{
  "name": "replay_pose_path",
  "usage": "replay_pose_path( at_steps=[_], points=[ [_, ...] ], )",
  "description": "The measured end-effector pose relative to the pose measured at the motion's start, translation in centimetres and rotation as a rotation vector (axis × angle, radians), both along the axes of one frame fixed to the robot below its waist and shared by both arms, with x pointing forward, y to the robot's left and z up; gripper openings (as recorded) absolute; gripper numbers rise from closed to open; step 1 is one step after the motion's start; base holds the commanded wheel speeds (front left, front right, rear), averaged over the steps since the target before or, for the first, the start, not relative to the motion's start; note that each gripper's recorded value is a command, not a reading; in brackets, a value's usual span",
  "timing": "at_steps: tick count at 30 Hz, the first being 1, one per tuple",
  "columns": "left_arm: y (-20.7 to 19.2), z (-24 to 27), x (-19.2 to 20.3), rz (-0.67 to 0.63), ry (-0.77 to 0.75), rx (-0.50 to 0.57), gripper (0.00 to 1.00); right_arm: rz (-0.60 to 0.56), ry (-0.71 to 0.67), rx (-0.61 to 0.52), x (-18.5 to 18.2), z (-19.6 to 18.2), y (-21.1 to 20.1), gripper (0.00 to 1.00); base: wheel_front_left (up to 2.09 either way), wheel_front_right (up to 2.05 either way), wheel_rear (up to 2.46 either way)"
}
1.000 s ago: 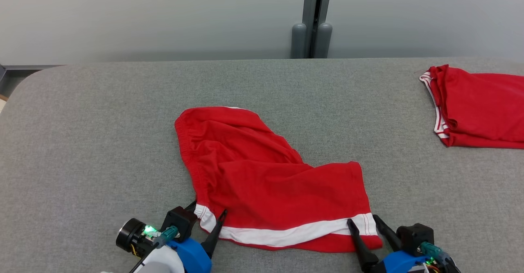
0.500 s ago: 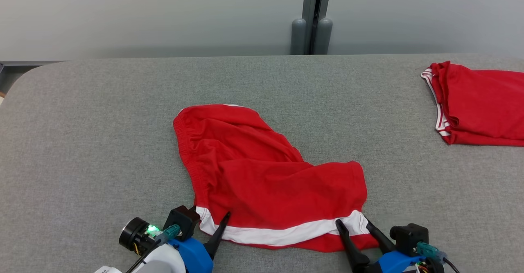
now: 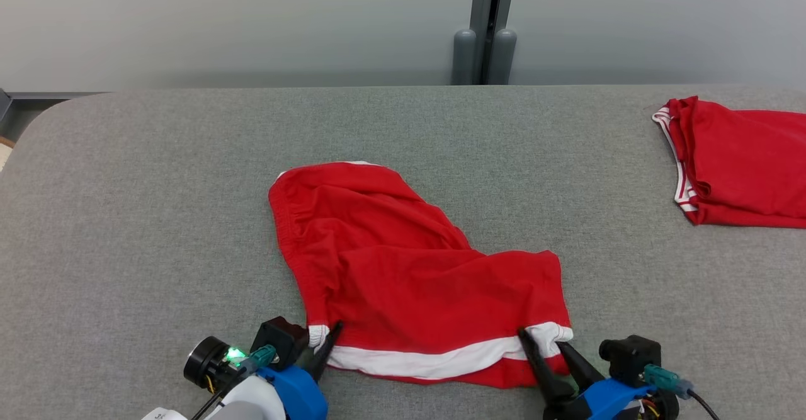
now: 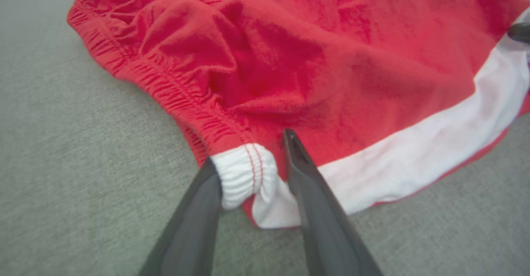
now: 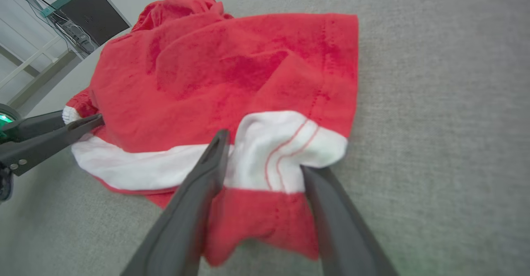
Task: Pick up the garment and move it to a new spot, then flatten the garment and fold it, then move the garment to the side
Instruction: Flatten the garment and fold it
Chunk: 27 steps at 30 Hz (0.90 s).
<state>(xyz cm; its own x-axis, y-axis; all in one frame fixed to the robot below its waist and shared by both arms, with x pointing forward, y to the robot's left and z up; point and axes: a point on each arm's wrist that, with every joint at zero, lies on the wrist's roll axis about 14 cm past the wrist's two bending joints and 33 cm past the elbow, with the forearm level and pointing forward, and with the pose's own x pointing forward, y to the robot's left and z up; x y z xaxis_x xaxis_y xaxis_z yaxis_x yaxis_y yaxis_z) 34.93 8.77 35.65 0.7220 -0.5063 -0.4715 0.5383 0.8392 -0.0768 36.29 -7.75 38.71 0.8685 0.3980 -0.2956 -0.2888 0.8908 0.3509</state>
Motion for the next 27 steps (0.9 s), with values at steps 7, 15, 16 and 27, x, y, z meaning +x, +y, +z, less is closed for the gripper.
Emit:
replay_pose_path(
  at_steps=[7, 15, 16, 27],
  points=[
    [-0.3, 1.6, 0.6, 0.018, -0.039, -0.046, 0.0, -0.033, -0.086, -0.012, 1.2, 2.2, -1.1, 0.0, 0.0, 0.0, 0.0],
    [-0.6, 6.0, 2.6, 0.04, -0.167, -0.135, 0.0, -0.031, -0.249, -0.008, 3.0, 6.8, -1.1, 0.0, 0.0, 0.0, 0.0],
    [-0.5, 6.6, 3.0, 0.044, -0.186, -0.143, 0.0, -0.03, -0.269, -0.011, 3.3, 7.3, -1.1, 0.0, 0.0, 0.0, 0.0],
    [-0.8, 16.6, 12.1, 0.011, -0.471, -0.21, 0.0, -0.04, -0.493, -0.059, 11.0, 14.6, -2.6, 0.0, 0.0, 0.0, 0.0]
  ],
)
